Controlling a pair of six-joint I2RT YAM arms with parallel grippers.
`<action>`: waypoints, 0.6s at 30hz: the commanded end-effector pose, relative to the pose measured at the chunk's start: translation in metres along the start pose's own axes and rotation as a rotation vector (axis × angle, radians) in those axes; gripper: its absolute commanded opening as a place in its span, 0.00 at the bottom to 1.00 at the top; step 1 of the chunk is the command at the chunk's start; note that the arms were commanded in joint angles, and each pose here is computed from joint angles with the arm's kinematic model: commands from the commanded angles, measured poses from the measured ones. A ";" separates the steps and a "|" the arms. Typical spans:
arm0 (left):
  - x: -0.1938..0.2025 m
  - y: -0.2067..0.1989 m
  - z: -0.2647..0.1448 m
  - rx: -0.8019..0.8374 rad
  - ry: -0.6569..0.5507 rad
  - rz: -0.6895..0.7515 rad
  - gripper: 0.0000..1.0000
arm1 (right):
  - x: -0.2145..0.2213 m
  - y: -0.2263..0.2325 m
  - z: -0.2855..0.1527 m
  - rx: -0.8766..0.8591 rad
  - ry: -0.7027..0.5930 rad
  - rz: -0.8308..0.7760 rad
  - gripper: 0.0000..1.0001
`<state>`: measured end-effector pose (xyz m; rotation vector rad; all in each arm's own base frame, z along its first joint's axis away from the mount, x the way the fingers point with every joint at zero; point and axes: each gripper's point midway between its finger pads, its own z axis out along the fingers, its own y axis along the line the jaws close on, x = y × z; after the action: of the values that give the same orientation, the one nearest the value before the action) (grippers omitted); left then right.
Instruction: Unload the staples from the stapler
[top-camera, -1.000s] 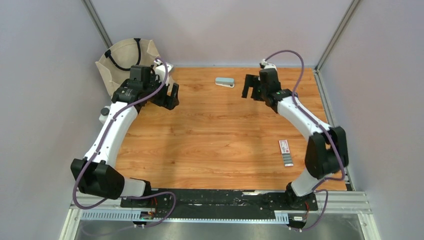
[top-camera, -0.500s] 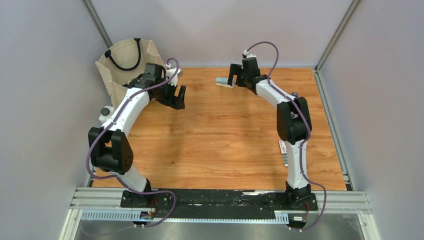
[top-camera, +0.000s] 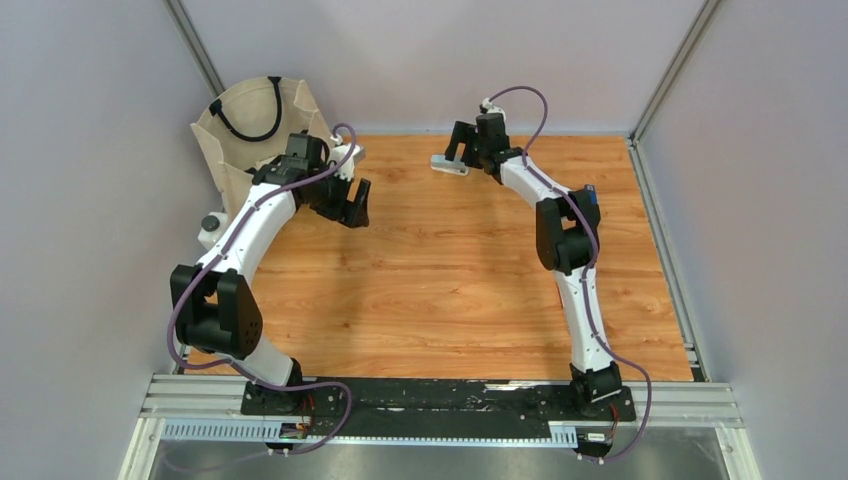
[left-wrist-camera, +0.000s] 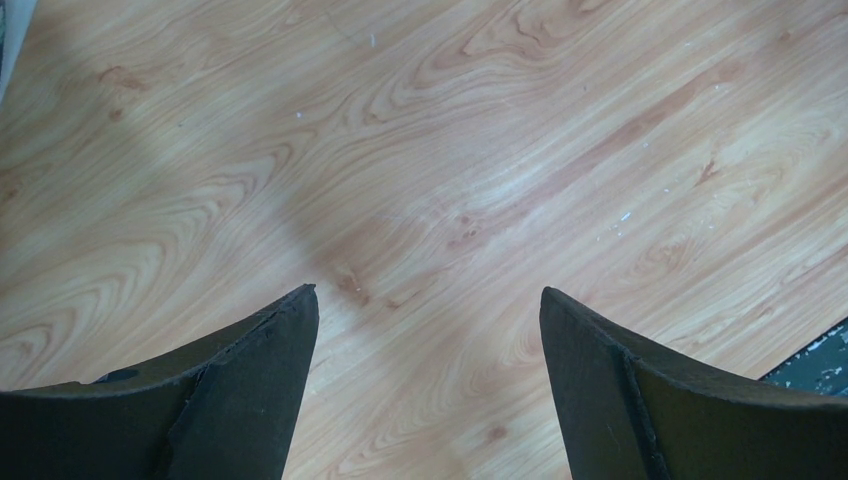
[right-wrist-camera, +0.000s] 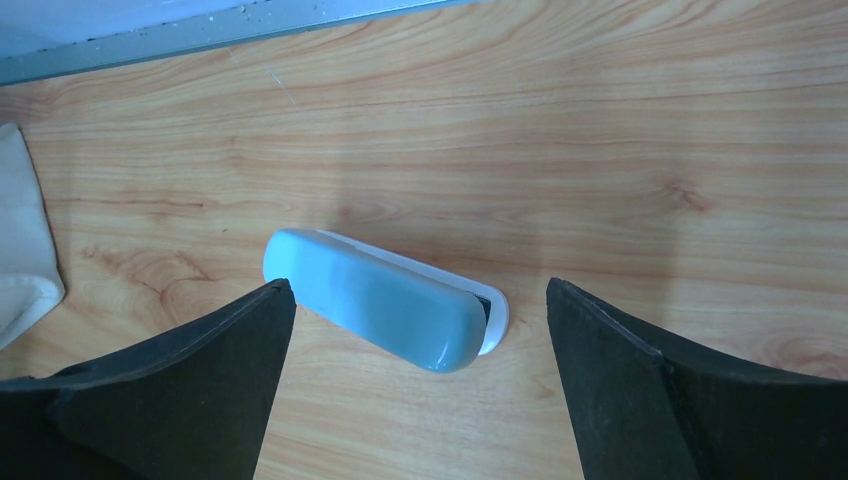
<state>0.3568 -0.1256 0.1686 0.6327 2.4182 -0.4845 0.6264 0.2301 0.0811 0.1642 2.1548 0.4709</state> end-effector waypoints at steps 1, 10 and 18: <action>0.000 -0.002 -0.009 -0.007 -0.018 0.033 0.89 | -0.014 0.018 0.005 -0.086 -0.036 0.032 0.99; 0.009 -0.002 -0.018 -0.044 -0.025 0.049 0.90 | -0.003 0.030 0.002 -0.123 0.001 0.048 0.76; 0.019 0.004 -0.029 -0.104 -0.029 0.081 0.90 | 0.008 0.044 -0.009 -0.158 0.034 0.145 0.59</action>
<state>0.3352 -0.1106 0.1680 0.6426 2.4126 -0.3981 0.6178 0.2546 0.0703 0.1996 2.1851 0.6287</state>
